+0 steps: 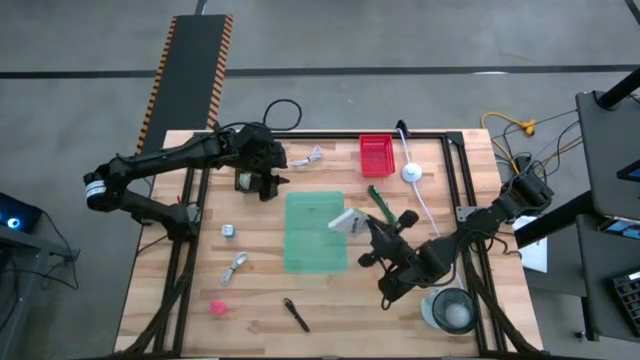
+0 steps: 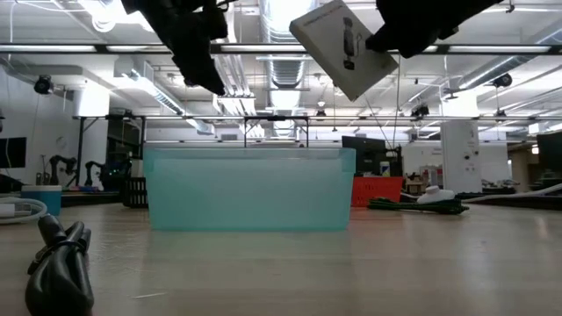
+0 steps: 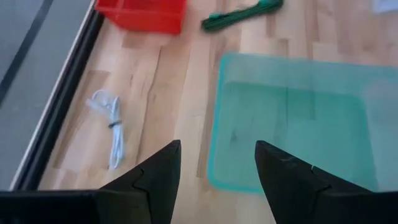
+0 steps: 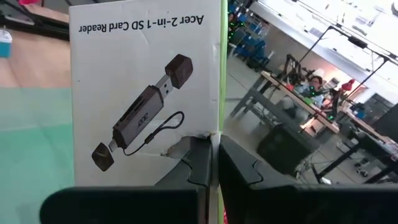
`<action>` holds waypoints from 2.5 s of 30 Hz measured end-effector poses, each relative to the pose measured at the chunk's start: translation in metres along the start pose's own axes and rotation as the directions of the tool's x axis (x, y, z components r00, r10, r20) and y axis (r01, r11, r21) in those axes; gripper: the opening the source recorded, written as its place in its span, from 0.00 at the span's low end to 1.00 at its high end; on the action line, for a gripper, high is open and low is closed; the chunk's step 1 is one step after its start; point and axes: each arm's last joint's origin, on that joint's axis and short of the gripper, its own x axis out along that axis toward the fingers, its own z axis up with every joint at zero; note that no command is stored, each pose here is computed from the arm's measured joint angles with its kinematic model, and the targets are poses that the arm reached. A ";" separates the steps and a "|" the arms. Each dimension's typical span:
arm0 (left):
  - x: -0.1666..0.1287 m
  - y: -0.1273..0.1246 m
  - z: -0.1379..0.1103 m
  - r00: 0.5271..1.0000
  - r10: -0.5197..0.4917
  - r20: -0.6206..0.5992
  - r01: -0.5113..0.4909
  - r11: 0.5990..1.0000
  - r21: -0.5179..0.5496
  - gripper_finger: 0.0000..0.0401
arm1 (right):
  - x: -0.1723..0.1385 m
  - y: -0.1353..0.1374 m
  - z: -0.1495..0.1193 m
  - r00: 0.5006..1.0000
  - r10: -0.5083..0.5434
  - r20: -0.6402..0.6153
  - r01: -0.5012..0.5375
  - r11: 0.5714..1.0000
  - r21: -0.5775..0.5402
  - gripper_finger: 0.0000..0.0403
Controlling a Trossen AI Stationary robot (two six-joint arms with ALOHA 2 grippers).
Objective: Pick and place items into bin
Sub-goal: Put the white card reader box into the black bin
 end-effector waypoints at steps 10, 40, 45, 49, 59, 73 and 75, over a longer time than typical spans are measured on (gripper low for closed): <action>0.053 -0.007 0.016 0.940 -0.329 0.085 0.329 0.944 0.009 0.47 | 0.004 -0.002 -0.008 1.000 -0.012 -0.012 0.012 0.999 -0.049 0.02; 0.070 -0.046 0.056 0.902 -0.267 0.340 0.302 0.952 -0.052 0.47 | 0.022 -0.007 -0.031 0.996 -0.047 -0.073 0.034 0.985 -0.169 0.02; 0.085 -0.051 0.053 0.908 -0.280 0.312 0.311 0.949 -0.054 0.47 | 0.022 -0.008 -0.032 0.996 -0.053 -0.070 0.040 0.984 -0.173 0.02; 0.094 -0.052 0.052 0.910 -0.285 0.300 0.315 0.948 -0.055 0.47 | 0.022 -0.008 -0.033 0.996 -0.057 -0.070 0.043 0.983 -0.180 0.02; 0.098 -0.059 0.054 0.896 -0.305 0.323 0.332 0.943 -0.030 0.47 | 0.026 -0.010 -0.037 0.994 -0.070 -0.079 0.053 0.979 -0.195 0.02; 0.128 -0.065 0.057 0.880 -0.317 0.353 0.342 0.940 -0.009 0.47 | 0.029 -0.011 -0.038 0.993 -0.079 -0.085 0.061 0.980 -0.191 0.02; 0.128 -0.065 0.057 0.876 -0.317 0.364 0.342 0.940 -0.005 0.47 | 0.029 -0.011 -0.038 0.993 -0.079 -0.085 0.061 0.980 -0.191 0.02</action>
